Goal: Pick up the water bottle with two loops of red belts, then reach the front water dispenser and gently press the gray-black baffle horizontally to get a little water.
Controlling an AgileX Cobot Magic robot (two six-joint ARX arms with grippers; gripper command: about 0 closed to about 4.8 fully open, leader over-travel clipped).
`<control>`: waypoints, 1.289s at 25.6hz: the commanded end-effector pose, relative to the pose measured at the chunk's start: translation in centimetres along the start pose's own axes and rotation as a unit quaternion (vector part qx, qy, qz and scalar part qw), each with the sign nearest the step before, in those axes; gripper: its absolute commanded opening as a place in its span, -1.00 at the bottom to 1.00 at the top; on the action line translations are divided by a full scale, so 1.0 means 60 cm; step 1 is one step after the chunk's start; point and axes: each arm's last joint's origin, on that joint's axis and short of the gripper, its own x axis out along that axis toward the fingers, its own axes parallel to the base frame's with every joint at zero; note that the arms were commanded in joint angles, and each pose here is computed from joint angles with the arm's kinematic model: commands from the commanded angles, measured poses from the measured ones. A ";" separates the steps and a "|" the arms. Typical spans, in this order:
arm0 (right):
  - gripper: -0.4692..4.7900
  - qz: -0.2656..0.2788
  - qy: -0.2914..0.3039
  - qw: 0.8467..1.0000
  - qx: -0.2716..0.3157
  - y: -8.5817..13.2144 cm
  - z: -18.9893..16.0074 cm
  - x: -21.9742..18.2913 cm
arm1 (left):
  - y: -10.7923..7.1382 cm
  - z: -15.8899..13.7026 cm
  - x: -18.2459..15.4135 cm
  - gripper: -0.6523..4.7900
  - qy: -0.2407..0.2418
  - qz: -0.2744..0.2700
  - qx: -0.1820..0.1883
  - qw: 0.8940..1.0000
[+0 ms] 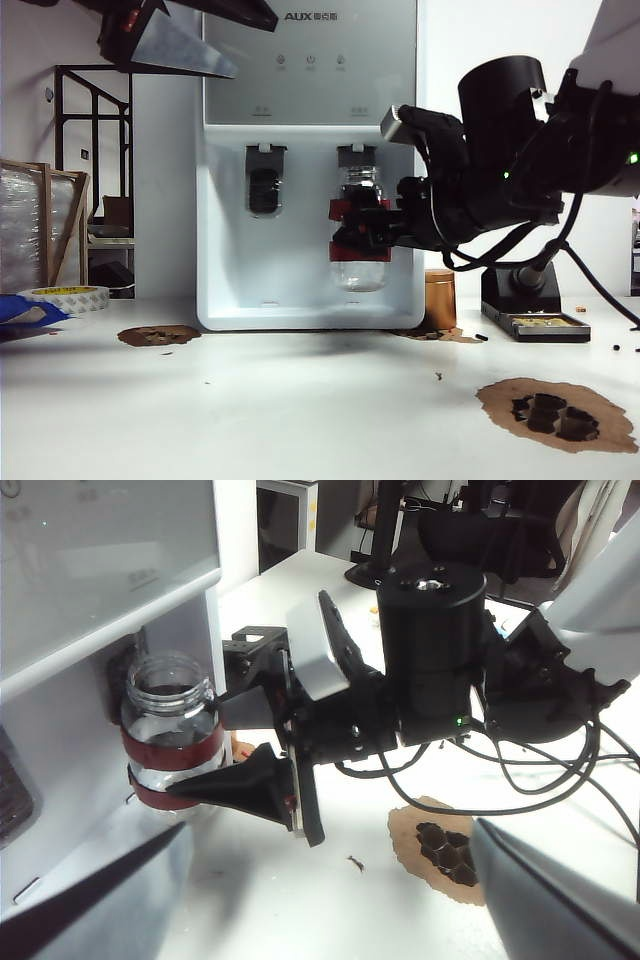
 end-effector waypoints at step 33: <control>-0.50 0.004 -0.016 1.000 -0.001 -0.006 0.041 0.004 | 0.021 -0.001 -0.015 1.00 0.004 0.043 0.005 0.999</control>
